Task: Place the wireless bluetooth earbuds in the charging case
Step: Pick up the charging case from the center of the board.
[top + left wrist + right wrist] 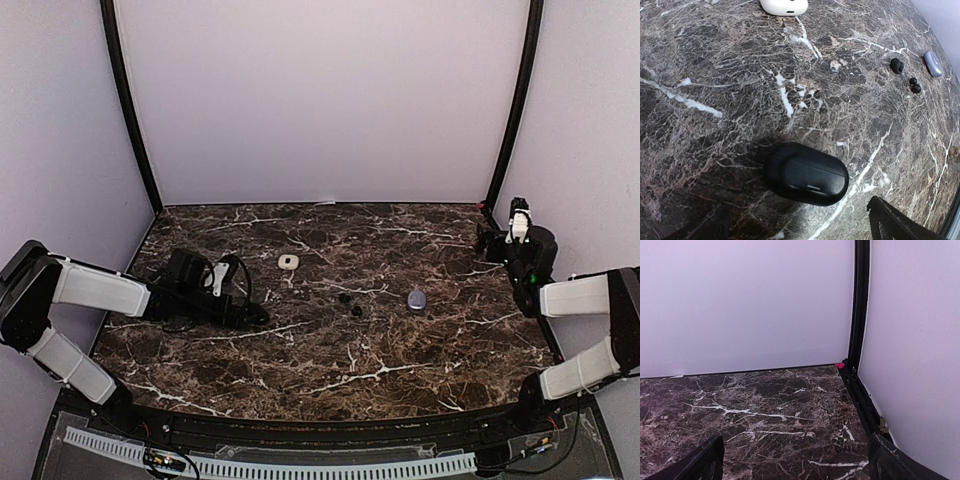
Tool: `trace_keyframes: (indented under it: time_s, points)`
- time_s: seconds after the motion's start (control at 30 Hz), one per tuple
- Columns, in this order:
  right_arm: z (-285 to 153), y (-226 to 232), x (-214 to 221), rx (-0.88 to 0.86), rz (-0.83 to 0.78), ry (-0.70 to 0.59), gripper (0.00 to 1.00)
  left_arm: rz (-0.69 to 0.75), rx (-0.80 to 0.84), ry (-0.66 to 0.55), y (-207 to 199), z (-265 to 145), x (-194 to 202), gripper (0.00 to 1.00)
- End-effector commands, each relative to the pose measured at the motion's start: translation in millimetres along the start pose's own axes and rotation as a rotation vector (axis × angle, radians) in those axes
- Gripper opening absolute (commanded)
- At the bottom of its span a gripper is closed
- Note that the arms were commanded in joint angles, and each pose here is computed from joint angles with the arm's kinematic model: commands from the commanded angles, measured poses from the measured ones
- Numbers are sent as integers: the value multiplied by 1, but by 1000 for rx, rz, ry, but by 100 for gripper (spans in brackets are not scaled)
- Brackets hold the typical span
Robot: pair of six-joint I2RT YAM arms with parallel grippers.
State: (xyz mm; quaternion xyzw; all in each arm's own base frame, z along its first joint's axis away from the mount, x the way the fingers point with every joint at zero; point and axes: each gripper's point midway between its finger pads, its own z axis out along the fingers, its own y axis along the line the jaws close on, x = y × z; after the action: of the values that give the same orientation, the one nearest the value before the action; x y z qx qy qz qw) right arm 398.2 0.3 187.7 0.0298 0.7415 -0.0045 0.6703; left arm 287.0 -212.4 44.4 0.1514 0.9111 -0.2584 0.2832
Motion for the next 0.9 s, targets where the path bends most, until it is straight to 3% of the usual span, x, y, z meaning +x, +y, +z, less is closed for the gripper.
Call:
trace_keyframes:
  time_s: [0.0,0.1,0.33,0.87]
  points:
    - [-11,-7,18,41,144,140,99,108,-18,23,-2,0,2,99]
    - [-15,-9,23,66,253,201,99,125,-12,13,-5,-1,3,99]
    - [-11,24,14,-111,318,294,91,142,-12,53,-11,3,1,99]
    - [-29,42,-12,-203,402,245,98,140,-53,193,-14,12,7,99]
